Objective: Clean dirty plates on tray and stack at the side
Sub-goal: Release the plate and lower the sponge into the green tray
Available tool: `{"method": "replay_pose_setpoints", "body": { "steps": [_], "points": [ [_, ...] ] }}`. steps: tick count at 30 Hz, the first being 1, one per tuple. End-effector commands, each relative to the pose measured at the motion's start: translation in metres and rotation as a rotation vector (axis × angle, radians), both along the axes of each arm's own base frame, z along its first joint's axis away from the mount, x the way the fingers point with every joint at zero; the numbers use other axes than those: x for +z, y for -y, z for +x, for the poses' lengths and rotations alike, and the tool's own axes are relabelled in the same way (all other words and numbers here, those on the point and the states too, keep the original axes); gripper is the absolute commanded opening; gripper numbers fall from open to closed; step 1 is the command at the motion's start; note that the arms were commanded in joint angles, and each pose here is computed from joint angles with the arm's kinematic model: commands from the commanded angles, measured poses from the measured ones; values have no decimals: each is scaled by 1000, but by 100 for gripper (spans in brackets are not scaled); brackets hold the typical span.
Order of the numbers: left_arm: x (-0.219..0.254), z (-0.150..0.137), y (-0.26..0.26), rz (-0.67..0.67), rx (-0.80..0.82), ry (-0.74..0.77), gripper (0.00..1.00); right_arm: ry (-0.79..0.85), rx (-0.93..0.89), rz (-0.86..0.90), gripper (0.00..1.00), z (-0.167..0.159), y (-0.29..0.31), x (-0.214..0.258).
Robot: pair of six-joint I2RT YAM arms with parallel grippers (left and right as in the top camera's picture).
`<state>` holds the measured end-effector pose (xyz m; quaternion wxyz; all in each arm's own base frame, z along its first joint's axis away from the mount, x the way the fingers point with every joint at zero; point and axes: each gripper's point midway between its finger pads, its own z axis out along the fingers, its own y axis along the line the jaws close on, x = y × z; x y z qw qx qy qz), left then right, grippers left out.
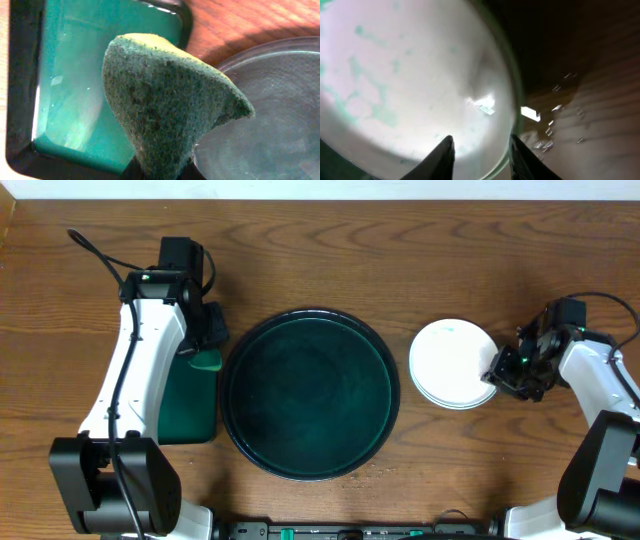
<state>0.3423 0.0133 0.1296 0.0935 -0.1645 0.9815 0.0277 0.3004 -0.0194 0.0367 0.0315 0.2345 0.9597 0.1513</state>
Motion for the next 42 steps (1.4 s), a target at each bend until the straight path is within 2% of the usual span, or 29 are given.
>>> {"method": "replay_pose_setpoints", "body": {
  "steps": [1, 2, 3, 4, 6, 8, 15, 21, 25, 26, 28, 29, 31, 32, 36, 42],
  "points": [
    [-5, -8, -18, 20, 47, -36, 7, 139, 96, 37, 36, 22, -14, 45],
    [-5, -10, -22, 19, 60, -45, 7, 156, 106, 32, 38, 24, -15, 53],
    [-5, -13, -27, 21, 75, -54, 7, 174, 114, 23, 44, 26, -15, 62],
    [-5, -15, -32, 22, 76, -59, 7, 197, 121, 13, 52, 29, -16, 72],
    [-5, -16, -41, 30, 54, -64, 7, 248, 144, -1, 78, 34, -20, 89],
    [-4, -15, -52, 55, 43, -62, 7, 284, 161, -10, 87, 36, -25, 99],
    [-17, -15, -78, 114, 12, -62, 7, 318, 238, -55, 89, 40, -46, 104],
    [-60, -14, -79, 125, -99, -101, 7, 323, 277, -73, 93, 40, -57, 104],
    [-85, -22, -77, 110, -110, -164, 7, 320, 279, -72, 93, 40, -57, 104],
    [-89, -23, -77, 107, -108, -175, 9, 320, 279, -72, 93, 40, -57, 104],
    [-91, -24, -76, 101, -109, -183, 29, 319, 278, -72, 94, 40, -57, 103],
    [-91, -24, -76, 101, -108, -184, 35, 319, 278, -71, 99, 39, -57, 103],
    [-90, -24, -76, 101, -107, -183, 50, 316, 279, -68, 99, 39, -58, 103],
    [-89, -24, -76, 101, -98, -178, 53, 315, 279, -68, 99, 39, -58, 103],
    [-67, -19, -76, 103, -51, -136, 55, 313, 267, -63, 99, 38, -58, 104],
    [13, -19, -63, 54, -43, 18, 55, 354, 265, -76, 99, 31, -56, 128]
  ]
}}
